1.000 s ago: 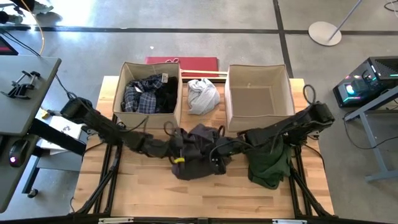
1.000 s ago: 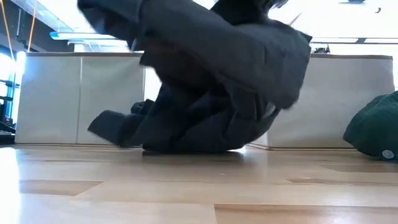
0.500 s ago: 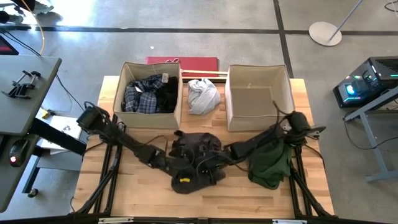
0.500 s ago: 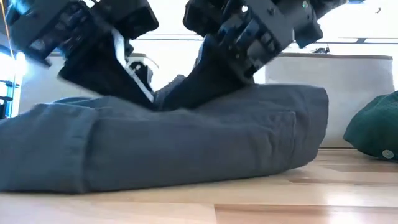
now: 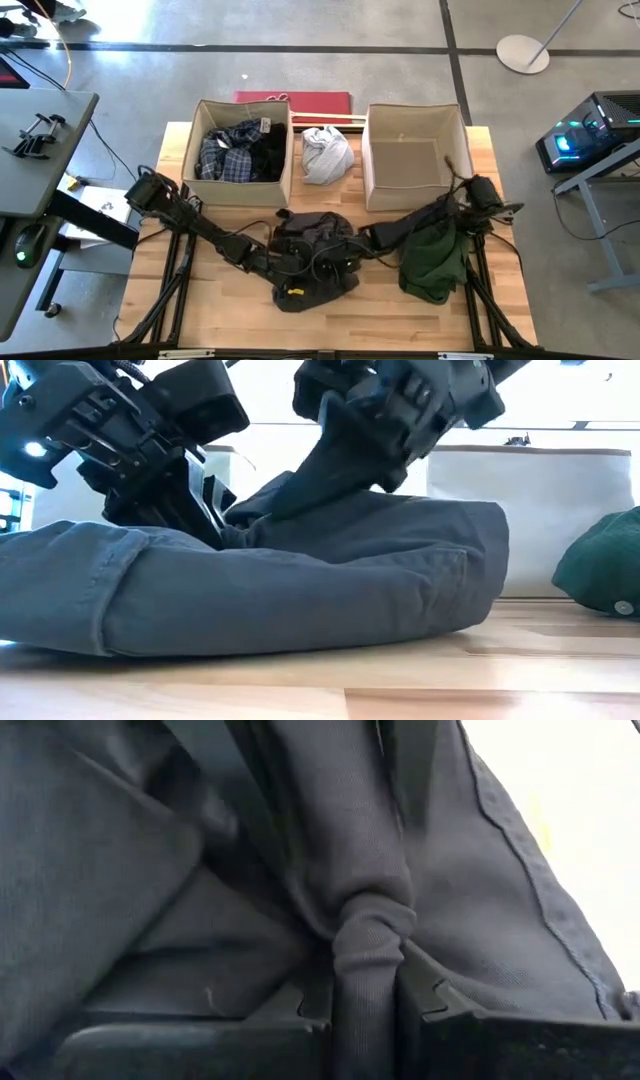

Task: Sort clothes
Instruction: Put the grey shirt into the left laundry organizer

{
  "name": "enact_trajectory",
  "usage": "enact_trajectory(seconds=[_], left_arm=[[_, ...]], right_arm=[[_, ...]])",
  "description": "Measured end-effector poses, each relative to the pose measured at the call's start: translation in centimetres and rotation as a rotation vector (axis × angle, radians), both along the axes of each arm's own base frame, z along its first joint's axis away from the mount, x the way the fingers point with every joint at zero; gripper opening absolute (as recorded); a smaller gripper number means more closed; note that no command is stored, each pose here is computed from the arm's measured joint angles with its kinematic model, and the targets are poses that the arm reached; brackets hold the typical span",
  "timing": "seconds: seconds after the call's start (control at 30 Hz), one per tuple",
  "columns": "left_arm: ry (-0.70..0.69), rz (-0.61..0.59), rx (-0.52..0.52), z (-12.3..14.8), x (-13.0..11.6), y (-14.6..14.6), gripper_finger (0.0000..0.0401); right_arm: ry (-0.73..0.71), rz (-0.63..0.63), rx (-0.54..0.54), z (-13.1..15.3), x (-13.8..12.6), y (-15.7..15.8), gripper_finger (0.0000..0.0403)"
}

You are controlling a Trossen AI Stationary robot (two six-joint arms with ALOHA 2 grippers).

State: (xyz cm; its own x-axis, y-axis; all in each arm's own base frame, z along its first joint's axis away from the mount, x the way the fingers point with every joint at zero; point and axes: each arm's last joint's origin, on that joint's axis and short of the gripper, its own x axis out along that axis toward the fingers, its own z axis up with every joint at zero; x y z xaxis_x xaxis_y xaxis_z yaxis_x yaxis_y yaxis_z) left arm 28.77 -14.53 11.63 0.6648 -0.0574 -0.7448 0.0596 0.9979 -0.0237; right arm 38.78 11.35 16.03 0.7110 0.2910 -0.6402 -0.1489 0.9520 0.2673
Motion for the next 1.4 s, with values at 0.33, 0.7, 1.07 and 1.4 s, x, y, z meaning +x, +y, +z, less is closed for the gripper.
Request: enact_trajectory(seconds=[0.33, 0.7, 1.07, 1.4], left_arm=[[-0.083, 0.033, 0.011, 4.9, -1.8, -0.2, 0.0021], [-0.611, 0.120, 0.486, 23.0, -5.5, 1.7, 0.0023], [-0.845, 0.493, 1.157, 37.5, -10.2, 8.0, 0.0024], [-0.586, 0.822, 1.206, 39.2, -13.1, 13.8, 0.0025]], right_arm=[[-0.058, -0.149, -0.382, 9.8, -6.7, -0.4, 0.0193], [-0.163, -0.396, -0.531, 12.3, -13.0, 1.4, 0.0179], [-0.152, -0.541, -0.504, 7.5, -15.3, 2.1, 0.0178], [-0.164, -0.549, -0.524, 7.0, -15.4, 2.0, 0.0178]])
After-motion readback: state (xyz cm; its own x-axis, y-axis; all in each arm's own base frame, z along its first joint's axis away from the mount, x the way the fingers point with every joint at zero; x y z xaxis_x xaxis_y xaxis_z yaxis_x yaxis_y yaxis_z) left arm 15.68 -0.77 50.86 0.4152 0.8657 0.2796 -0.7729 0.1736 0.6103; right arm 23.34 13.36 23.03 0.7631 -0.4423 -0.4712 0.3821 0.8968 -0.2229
